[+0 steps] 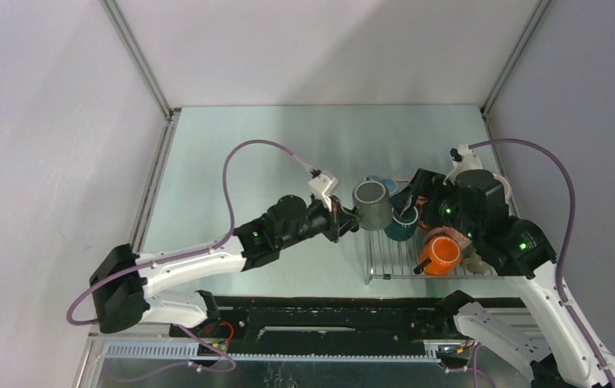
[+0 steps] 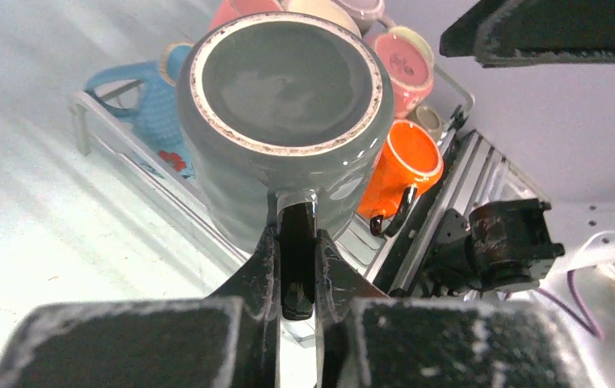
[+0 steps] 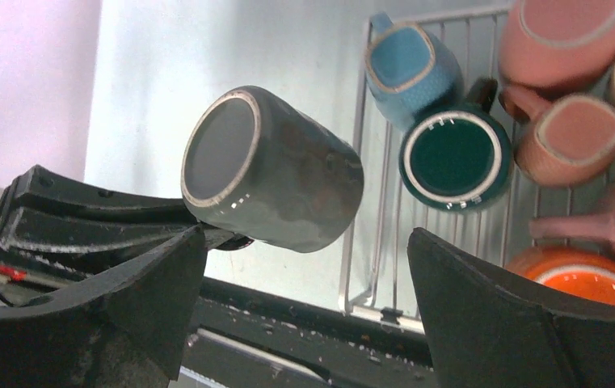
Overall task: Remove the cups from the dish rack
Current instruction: Place the cup at the center of the board.
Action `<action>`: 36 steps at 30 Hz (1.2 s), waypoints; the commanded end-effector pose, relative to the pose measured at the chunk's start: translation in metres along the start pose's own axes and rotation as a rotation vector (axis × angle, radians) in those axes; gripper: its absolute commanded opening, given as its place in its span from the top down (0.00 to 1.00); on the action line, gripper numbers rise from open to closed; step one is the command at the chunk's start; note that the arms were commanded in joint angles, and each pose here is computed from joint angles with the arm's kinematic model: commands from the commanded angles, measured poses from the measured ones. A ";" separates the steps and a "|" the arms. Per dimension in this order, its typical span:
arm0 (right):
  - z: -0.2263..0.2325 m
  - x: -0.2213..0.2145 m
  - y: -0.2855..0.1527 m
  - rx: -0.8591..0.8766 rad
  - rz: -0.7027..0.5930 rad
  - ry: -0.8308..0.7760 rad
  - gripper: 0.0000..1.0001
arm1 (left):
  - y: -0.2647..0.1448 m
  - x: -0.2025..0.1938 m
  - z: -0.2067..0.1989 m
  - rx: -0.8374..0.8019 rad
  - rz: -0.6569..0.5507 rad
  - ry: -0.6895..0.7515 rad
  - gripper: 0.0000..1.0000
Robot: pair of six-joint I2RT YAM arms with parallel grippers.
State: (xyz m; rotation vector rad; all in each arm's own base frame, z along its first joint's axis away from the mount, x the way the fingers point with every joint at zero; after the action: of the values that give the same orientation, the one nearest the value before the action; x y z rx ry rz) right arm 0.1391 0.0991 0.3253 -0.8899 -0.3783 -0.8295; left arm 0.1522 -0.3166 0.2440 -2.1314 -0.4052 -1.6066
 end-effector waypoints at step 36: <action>0.091 0.034 0.087 0.907 -0.348 -0.219 0.03 | -0.123 0.188 0.020 -0.314 -0.408 -0.742 1.00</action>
State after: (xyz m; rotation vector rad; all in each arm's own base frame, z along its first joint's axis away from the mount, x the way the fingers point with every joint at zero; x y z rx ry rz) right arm 0.2344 0.1721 0.3215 -0.2294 -0.9592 -0.7536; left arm 0.1788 -0.2162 0.3827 -2.8184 -0.8213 -0.8614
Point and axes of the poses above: each gripper's point midway between its finger pads, its own y axis out along the fingers, its own z axis along the line the jaws close on, x = y × z, the point moved 8 cm from there along -y, back along the fingers, and after that the axes turned 10 degrees about y, right-handed, at the moved point
